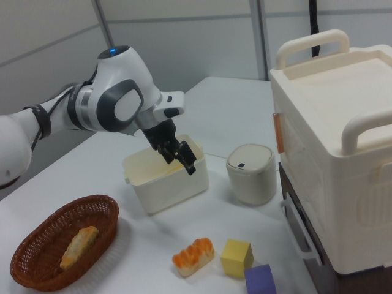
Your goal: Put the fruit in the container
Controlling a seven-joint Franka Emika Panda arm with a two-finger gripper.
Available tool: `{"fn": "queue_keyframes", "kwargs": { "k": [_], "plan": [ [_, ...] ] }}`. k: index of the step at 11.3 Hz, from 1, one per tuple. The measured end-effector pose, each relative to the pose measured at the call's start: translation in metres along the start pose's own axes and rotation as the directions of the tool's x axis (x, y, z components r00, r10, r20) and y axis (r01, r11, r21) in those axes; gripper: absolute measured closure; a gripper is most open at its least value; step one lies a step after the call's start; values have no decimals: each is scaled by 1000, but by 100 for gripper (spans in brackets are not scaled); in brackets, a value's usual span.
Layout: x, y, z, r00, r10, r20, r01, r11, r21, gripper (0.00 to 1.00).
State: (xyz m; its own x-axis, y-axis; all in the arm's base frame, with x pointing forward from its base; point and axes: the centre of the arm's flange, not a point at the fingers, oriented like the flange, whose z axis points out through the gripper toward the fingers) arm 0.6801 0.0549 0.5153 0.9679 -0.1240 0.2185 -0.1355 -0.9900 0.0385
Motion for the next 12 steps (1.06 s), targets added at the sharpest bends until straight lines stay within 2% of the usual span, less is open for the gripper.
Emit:
{"fn": "queue_keyframes", "kwargs": {
  "k": [2, 4, 7, 9, 12],
  "plan": [
    [-12, 30, -15, 996, 30, 89, -25, 998, -60, 0],
    [-22, 58, -30, 987, 23, 156, -10, 997, -81, 0],
    [-26, 70, -30, 982, 17, 188, -2, 997, -78, 0],
    [-30, 66, -27, 976, 23, 217, -13, 999, -46, 0],
    [-36, 70, -49, 978, 31, 208, -26, 999, -29, 0]
  ]
}}
